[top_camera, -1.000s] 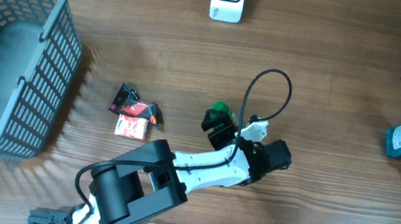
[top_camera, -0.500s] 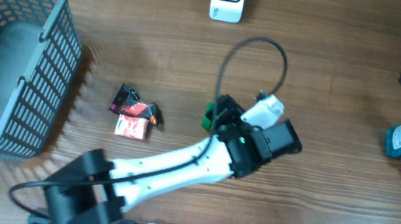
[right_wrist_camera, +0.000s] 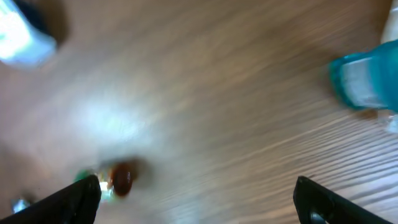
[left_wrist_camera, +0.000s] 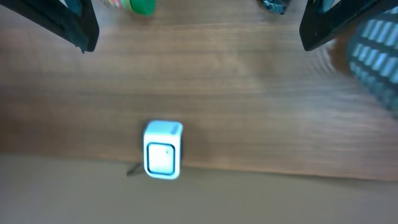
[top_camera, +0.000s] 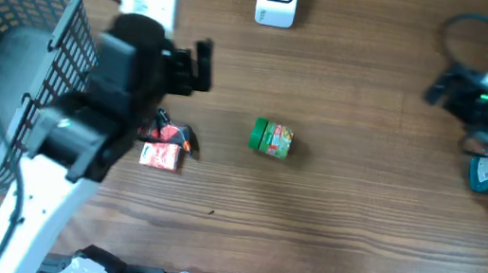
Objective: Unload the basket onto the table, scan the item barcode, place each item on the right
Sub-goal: 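Lower the right gripper onto the green-capped jar and grasp it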
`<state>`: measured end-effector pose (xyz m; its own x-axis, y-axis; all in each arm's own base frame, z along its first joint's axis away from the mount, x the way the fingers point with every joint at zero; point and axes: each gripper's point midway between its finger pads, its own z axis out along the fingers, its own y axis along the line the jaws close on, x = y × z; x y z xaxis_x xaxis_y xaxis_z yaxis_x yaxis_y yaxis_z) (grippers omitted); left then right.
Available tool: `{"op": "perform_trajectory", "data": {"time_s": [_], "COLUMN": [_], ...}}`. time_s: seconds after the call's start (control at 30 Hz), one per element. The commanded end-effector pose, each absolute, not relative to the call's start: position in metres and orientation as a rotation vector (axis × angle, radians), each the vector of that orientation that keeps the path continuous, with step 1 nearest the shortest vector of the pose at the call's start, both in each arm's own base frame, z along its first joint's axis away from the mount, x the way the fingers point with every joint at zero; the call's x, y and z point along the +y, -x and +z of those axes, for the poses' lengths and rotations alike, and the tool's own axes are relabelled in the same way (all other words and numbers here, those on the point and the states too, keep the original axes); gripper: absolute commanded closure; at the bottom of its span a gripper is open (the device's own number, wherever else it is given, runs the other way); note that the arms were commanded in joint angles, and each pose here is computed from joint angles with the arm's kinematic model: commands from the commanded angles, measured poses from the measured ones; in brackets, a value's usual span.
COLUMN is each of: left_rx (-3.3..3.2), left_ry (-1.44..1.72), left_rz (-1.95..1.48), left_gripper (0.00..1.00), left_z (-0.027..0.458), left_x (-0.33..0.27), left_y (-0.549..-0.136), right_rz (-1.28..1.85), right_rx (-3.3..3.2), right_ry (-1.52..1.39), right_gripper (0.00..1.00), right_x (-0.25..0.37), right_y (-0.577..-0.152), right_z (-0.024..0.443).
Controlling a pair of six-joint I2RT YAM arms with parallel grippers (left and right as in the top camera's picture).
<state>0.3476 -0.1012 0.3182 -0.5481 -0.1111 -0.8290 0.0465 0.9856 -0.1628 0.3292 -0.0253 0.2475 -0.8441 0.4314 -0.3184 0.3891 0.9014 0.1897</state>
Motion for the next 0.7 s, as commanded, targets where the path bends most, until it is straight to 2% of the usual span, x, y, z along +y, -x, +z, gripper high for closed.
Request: {"op": "perform_trajectory", "data": {"time_s": [0.0, 0.13, 0.33, 0.5, 0.67], "left_rx": [2.138, 2.181, 2.197, 2.246, 2.316], "left_ry": [0.044, 0.08, 0.251, 0.482, 0.508], "left_rz": [-0.222, -0.189, -0.156, -0.097, -0.152], "left_gripper": [0.0, 0.0, 0.0, 0.0, 0.0], "left_z": [0.325, 0.315, 0.309, 0.289, 0.27], "left_x": [-0.089, -0.076, -0.041, 0.012, 0.015], "left_y": [-0.346, -0.344, -0.346, -0.343, -0.346], "right_rz": [0.013, -0.013, -0.073, -0.015, 0.109], "right_rx": [2.881, 3.026, 3.135, 3.151, 3.164], "right_ry": [-0.425, -0.211, -0.064, -0.109, -0.104], "right_gripper": [0.0, 0.0, 0.0, 0.0, 0.0], "right_x": [0.022, 0.085, 0.14, 0.17, 0.202], "right_y": [-0.334, -0.338, -0.34, -0.346, -0.346], "right_z": [0.208, 0.169, 0.136, 0.119, 0.107]}}
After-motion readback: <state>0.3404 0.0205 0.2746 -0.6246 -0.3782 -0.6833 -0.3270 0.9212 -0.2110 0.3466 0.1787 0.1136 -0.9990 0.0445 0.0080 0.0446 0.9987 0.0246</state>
